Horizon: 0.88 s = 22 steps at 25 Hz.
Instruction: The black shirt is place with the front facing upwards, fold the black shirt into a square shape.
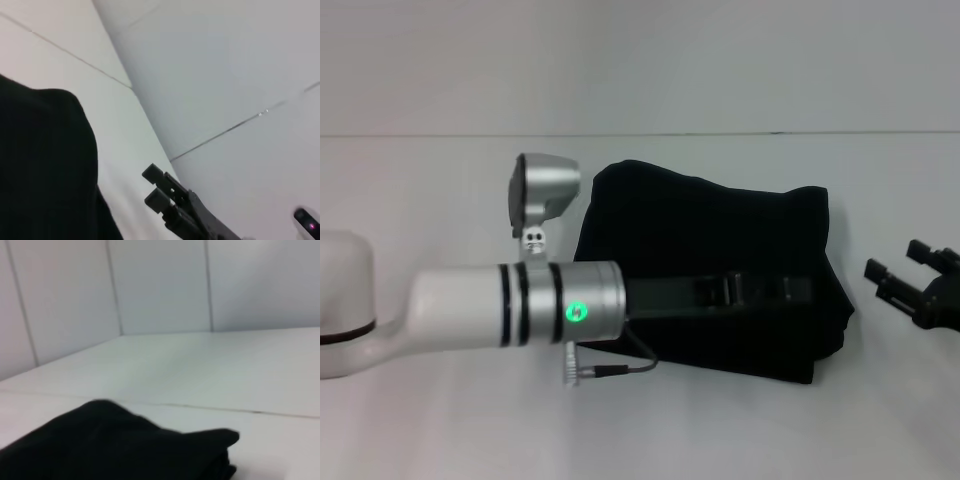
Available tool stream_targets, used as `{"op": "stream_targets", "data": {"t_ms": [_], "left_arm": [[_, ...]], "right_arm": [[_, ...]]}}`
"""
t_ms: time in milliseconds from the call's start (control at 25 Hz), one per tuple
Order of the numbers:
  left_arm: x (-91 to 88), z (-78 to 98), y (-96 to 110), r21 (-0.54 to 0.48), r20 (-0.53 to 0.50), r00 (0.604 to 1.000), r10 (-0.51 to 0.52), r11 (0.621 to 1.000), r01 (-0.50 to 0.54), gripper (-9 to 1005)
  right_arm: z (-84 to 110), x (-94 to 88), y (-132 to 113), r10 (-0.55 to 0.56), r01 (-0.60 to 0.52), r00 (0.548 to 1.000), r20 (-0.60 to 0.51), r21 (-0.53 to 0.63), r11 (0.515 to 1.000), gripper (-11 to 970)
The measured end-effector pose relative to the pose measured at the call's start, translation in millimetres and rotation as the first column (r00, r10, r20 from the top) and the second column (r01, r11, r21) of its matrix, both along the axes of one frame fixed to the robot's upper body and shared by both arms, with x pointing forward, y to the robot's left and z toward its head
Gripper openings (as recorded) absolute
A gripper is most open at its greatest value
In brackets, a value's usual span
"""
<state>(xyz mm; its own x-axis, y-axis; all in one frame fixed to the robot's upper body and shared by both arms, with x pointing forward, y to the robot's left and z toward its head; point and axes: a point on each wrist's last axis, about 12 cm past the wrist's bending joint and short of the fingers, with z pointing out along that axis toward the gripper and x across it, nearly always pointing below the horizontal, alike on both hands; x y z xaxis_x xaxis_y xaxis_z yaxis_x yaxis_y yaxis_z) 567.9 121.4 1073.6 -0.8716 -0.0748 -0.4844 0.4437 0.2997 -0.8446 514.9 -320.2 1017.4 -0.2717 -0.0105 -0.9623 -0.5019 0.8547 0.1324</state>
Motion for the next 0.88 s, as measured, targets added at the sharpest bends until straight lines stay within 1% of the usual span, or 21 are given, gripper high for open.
{"op": "stream_targets", "data": {"t_ms": [80,120,200,240,320,360,400,480,560,600,720,800,880], "left_arm": [[-1.8,0.7,11.0,0.001,0.057,0.998,-0.005,1.0,0.004,312],[-2.5,1.0,19.1,0.001,0.09,0.996,0.009,1.0,-0.009,341],[-2.9,1.6,34.9,-0.001,0.134,0.99,0.051,0.999,-0.052,398],[-2.7,1.9,47.9,-0.009,0.152,0.983,0.098,0.995,-0.098,427],[-2.2,1.0,72.6,-0.024,0.159,0.968,0.194,0.981,-0.193,485],[-2.0,-0.2,82.4,-0.03,0.151,0.96,0.234,0.972,-0.232,514],[-2.1,-1.9,91.9,-0.035,0.142,0.952,0.271,0.963,-0.269,563],[-2.6,-6.5,108.2,-0.037,0.115,0.933,0.34,0.941,-0.338,660],[-3.8,-12.6,122.2,-0.035,0.084,0.909,0.409,0.913,-0.407,758],[-4.3,-14.9,126.7,-0.033,0.073,0.899,0.433,0.902,-0.431,788],[-5.6,-19.3,134.3,-0.024,0.058,0.878,0.475,0.88,-0.474,879],[-5.3,-20.6,136.4,-0.018,0.056,0.871,0.488,0.872,-0.488,940],[-4.3,-21.3,137.5,-0.009,0.056,0.866,0.497,0.867,-0.498,949]], "right_arm": [[3.7,-0.6,2.0,0.014,-0.015,1.0,0.026,0.025,1.0,761],[6.1,-0.5,4.9,0.035,-0.036,0.998,0.043,0.035,0.999,761],[12.0,0.3,13.4,0.092,-0.096,0.992,0.084,0.05,0.994,761],[15.0,1.6,19.6,0.131,-0.137,0.986,0.103,0.053,0.989,761],[19.9,5.9,34.2,0.214,-0.221,0.969,0.127,0.048,0.974,760],[20.3,10.0,46.9,0.27,-0.277,0.955,0.12,0.041,0.96,760],[20.3,10.0,46.9,0.27,-0.277,0.955,0.12,0.041,0.96,760],[17.4,16.2,60.9,0.312,-0.316,0.946,0.087,0.028,0.948,759],[12.9,21.9,68.0,0.319,-0.319,0.947,0.046,0.002,0.948,758],[10.2,24.3,70.3,0.316,-0.316,0.948,0.024,-0.014,0.949,757],[0.9,28.3,73.3,0.287,-0.289,0.957,-0.038,-0.053,0.956,756],[-4.0,30.8,70.3,0.245,-0.251,0.967,-0.071,-0.075,0.965,757],[-6.9,33.0,66.3,0.205,-0.213,0.974,-0.097,-0.084,0.973,757]]}}
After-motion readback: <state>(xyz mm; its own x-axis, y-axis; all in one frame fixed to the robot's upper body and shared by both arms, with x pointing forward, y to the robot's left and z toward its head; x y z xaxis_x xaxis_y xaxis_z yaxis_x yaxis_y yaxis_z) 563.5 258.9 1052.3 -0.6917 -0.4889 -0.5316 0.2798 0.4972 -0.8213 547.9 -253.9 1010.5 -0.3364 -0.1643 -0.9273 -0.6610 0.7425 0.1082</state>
